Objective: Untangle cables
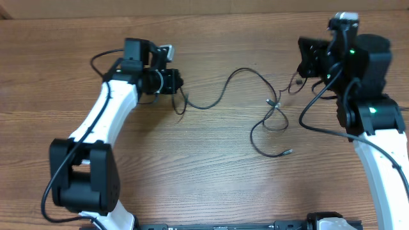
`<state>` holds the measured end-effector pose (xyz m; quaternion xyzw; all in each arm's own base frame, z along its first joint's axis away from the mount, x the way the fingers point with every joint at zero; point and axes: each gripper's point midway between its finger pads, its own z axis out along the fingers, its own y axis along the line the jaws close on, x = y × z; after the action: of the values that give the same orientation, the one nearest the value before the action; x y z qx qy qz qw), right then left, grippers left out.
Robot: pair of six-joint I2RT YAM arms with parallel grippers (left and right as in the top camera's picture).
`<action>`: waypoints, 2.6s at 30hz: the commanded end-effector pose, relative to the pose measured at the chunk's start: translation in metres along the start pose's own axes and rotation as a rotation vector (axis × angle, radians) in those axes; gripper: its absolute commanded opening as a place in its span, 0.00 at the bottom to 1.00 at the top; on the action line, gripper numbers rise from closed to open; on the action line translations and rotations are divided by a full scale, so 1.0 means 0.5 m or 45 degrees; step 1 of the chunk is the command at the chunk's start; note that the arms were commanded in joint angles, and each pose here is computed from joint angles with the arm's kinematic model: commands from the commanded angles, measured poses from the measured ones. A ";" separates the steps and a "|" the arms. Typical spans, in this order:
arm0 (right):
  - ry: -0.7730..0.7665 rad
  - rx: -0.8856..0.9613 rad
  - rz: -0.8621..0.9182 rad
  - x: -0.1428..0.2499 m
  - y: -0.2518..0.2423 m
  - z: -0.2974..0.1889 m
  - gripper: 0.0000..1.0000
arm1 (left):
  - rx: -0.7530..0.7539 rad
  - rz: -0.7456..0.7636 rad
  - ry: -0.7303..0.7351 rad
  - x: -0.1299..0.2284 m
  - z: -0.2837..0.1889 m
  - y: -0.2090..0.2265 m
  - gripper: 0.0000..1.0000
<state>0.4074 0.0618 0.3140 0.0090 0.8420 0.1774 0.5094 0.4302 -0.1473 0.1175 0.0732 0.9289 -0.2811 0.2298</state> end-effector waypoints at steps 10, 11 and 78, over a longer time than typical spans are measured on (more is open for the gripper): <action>0.650 0.475 0.170 0.282 -0.175 0.091 0.04 | -0.689 -0.776 -0.095 0.040 -0.107 0.257 0.24; 0.664 0.502 0.170 0.288 -0.184 0.091 0.04 | -0.691 -0.825 -0.100 0.042 -0.129 0.274 0.33; 0.769 0.182 0.354 0.466 -0.038 0.185 0.89 | -0.182 0.503 0.072 0.018 0.192 -0.094 0.04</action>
<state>0.3737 0.1163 0.0849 0.0742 0.9513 0.2181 0.2045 0.4437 -0.2331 0.0388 0.2508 0.9277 -0.1449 0.2357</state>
